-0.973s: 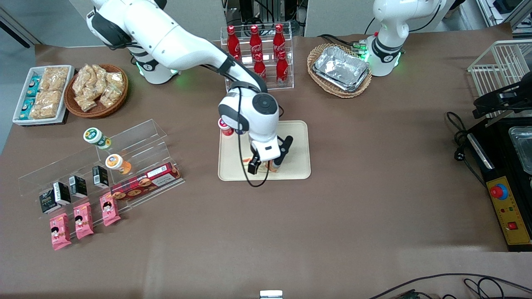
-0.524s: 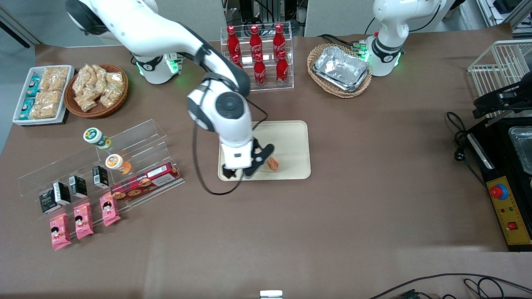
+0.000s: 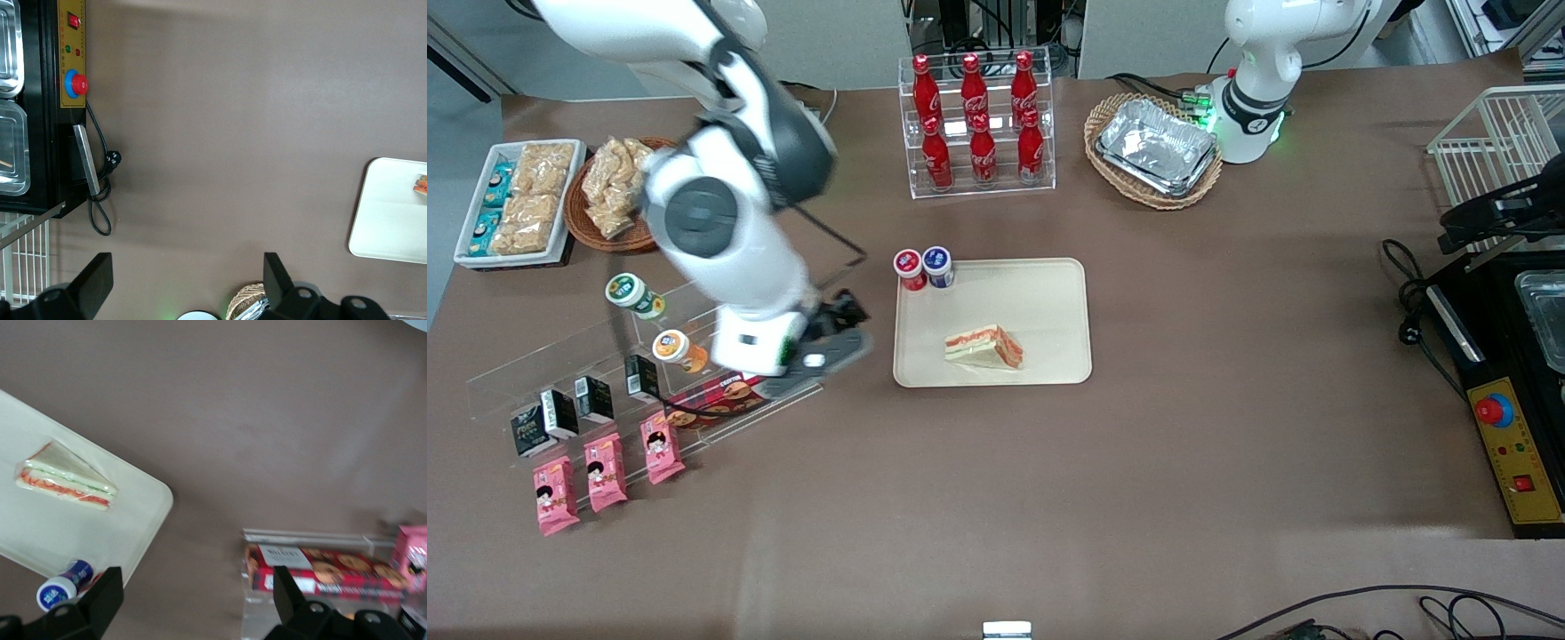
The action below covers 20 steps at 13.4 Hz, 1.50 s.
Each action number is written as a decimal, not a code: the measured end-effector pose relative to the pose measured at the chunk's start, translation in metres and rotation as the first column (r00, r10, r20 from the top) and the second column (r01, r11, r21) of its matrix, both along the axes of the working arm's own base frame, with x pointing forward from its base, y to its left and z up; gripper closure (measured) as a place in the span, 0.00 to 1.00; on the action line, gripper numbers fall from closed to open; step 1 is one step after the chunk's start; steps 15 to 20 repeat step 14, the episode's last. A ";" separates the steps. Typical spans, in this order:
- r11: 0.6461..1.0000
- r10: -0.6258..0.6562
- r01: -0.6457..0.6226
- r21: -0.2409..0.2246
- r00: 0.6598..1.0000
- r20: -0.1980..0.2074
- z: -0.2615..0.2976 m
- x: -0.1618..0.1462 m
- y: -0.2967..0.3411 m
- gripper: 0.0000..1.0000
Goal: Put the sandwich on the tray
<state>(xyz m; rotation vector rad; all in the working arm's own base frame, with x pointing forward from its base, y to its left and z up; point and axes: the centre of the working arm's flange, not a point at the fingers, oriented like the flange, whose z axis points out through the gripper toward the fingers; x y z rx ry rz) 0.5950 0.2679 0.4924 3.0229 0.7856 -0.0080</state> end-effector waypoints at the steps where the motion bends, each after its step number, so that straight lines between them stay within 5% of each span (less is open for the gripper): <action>1: 0.999 -0.040 0.040 0.002 0.999 -0.006 0.014 0.002 -0.023 0.00; 5: 0.978 -0.204 0.204 0.047 0.979 -0.009 0.058 0.009 -0.116 0.00; 10: 0.925 -0.379 0.379 0.018 0.925 0.010 0.093 0.004 -0.223 0.00; 14: 0.896 -0.444 0.444 0.016 0.895 0.037 0.116 -0.007 -0.261 0.00; 20: 0.896 -0.444 0.444 0.016 0.895 0.037 0.116 -0.007 -0.261 0.00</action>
